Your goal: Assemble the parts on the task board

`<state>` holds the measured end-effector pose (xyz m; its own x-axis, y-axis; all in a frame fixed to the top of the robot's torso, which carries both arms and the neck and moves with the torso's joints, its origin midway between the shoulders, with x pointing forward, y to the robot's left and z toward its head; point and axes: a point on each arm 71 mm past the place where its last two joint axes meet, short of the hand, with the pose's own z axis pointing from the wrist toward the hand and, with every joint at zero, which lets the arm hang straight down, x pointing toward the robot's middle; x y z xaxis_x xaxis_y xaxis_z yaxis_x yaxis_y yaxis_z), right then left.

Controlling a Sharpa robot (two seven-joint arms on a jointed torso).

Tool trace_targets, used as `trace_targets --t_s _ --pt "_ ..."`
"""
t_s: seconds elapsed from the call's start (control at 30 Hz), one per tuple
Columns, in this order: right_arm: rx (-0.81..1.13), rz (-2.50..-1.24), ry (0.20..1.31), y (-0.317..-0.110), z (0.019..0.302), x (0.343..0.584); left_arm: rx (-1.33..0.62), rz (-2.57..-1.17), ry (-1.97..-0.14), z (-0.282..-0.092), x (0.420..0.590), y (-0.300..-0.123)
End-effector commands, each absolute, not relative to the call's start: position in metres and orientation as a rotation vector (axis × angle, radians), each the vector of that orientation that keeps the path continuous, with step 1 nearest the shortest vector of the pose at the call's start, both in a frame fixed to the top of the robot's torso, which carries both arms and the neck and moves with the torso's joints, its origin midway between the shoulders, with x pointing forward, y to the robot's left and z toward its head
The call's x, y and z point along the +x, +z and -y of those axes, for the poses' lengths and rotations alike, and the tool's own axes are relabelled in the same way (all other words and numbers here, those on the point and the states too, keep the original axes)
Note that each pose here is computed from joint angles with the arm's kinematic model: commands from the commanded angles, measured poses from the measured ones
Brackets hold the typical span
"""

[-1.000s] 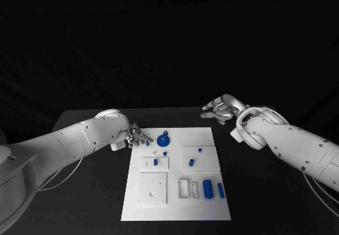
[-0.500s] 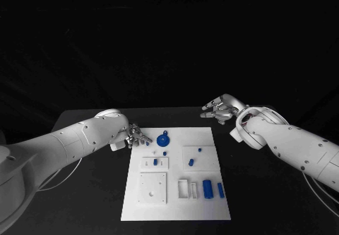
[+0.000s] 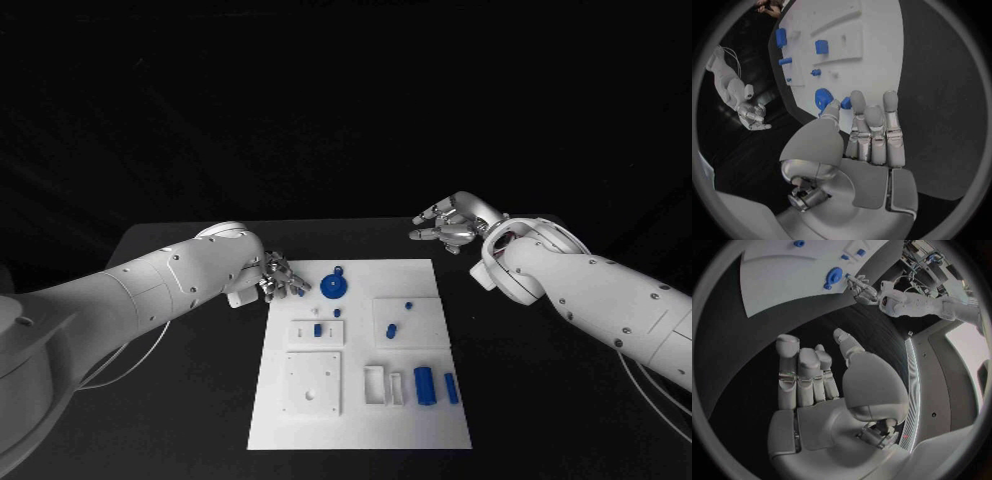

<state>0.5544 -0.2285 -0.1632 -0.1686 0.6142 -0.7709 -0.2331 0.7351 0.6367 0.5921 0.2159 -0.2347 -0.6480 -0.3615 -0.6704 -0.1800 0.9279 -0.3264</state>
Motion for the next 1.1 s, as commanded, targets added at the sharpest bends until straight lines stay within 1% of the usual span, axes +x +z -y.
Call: trace_targets --t_s 0.03,0.63,1.1 --pt "0.316 -1.575 0.773 -0.1634 0.2278 0.5544 -0.382 -2.301 -0.327 -0.2124 0.5913 -0.2357" --pt "0.316 -1.577 0.773 -0.1640 0.2280 0.5548 -0.382 -2.324 -0.336 -0.2125 0.5902 -0.2367" --pt "0.317 -1.579 0.772 -0.1646 0.2278 0.5553 -0.404 -2.311 -0.323 -0.2164 0.5901 -0.2364"
